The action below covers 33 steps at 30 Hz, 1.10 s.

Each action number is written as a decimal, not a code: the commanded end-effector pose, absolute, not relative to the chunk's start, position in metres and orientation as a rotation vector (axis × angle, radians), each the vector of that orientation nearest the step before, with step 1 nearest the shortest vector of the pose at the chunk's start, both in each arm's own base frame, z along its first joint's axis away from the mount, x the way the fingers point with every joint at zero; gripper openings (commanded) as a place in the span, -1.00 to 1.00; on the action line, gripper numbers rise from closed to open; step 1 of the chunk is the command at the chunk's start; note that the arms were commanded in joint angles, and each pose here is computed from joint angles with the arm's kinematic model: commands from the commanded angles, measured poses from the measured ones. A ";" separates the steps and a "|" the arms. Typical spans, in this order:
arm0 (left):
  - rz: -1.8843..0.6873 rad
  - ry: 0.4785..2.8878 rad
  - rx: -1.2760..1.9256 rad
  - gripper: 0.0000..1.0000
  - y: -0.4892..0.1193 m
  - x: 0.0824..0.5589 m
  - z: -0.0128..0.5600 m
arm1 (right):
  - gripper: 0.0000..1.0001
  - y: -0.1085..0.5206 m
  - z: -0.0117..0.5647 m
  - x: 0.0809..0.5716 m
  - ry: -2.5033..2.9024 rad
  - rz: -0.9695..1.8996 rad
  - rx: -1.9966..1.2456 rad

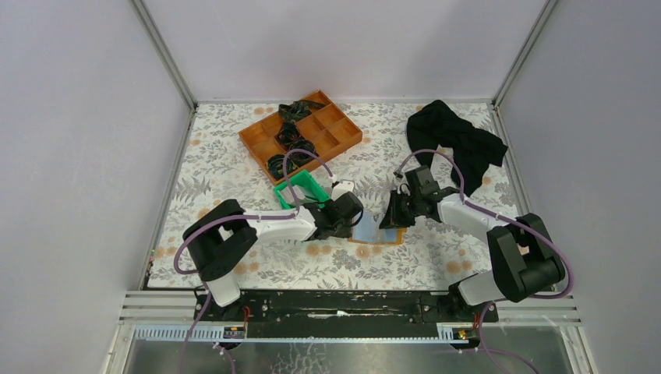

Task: Put the credit cards into the card holder
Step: Insert the credit card into the card holder.

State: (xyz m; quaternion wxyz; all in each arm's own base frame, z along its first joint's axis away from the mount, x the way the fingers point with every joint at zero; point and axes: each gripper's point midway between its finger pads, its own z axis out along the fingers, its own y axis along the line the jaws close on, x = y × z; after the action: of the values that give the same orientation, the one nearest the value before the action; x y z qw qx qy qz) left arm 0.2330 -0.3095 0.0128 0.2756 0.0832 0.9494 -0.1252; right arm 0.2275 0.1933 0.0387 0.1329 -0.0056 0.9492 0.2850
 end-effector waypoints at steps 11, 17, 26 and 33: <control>-0.349 2.609 0.293 -0.35 -0.310 0.214 -0.002 | -1.00 0.193 0.022 0.237 2.748 0.825 0.042; -0.357 2.614 0.306 -0.34 -0.312 0.210 -0.003 | -1.00 0.192 0.017 0.235 2.761 0.822 0.049; -0.374 2.621 0.328 -0.35 -0.318 0.206 -0.006 | -1.00 0.188 0.005 0.225 2.809 0.801 0.068; -0.383 2.622 0.334 -0.35 -0.322 0.205 -0.008 | -1.00 0.191 0.004 0.220 2.825 0.802 0.048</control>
State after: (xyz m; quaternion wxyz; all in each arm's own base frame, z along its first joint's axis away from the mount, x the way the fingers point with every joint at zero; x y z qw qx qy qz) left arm 0.2251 -0.3145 0.0122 0.2717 0.0981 0.9486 -0.1292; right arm 0.2391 0.2027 0.0280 0.1360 0.0152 0.9395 0.3139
